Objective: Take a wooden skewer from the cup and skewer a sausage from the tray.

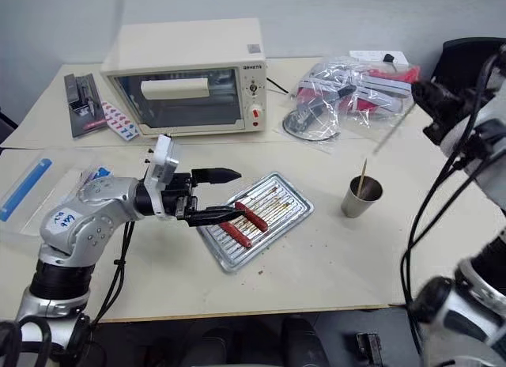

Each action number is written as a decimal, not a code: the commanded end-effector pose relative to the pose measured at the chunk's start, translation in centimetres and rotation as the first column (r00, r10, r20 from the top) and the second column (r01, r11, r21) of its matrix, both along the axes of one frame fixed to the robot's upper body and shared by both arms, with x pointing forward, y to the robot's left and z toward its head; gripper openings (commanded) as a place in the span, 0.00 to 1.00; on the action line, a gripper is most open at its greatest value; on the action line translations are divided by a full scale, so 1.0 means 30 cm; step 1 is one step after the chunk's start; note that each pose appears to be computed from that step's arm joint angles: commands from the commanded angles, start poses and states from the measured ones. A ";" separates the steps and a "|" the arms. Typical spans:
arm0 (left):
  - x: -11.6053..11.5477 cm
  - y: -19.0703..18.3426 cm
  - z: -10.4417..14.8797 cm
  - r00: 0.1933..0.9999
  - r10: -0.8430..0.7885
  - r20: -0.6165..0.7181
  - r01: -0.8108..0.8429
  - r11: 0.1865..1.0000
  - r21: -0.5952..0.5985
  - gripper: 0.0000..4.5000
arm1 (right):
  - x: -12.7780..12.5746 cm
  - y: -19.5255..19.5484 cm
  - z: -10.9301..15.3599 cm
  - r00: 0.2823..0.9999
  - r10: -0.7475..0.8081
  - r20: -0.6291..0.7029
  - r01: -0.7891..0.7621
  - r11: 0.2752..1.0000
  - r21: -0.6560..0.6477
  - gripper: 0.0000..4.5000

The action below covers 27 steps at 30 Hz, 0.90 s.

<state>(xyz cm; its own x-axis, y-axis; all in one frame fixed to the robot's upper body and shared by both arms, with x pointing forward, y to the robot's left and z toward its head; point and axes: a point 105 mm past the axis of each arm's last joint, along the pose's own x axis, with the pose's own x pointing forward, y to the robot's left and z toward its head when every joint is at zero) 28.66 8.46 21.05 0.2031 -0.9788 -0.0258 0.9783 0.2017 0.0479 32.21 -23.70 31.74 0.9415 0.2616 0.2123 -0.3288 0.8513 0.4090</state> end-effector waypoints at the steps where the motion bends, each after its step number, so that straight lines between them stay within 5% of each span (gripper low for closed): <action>1: 0.013 -0.014 0.052 0.994 0.062 0.090 -0.057 0.997 -0.059 1.00 | 0.010 0.129 -0.010 0.989 0.139 -0.049 -0.129 0.975 0.182 0.01; 5: 0.051 -0.069 0.056 0.987 0.103 0.124 -0.091 0.991 -0.101 1.00 | 0.023 0.294 -0.064 0.939 0.309 -0.149 -0.241 0.903 0.355 0.01; 12: 0.116 -0.128 0.050 0.971 0.212 0.112 -0.187 0.962 -0.202 1.00 | 0.021 0.395 -0.066 0.881 0.424 -0.211 -0.271 0.816 0.510 0.01; 21: 0.113 -0.159 0.079 0.938 0.333 0.096 -0.285 0.900 -0.331 0.55 | 0.021 0.436 -0.070 0.877 0.428 -0.219 -0.260 0.805 0.533 0.00; 27: 0.083 -0.185 0.092 0.936 0.335 0.105 -0.278 0.890 -0.361 0.55 | 0.032 0.447 -0.081 0.882 0.415 -0.224 -0.237 0.801 0.549 0.00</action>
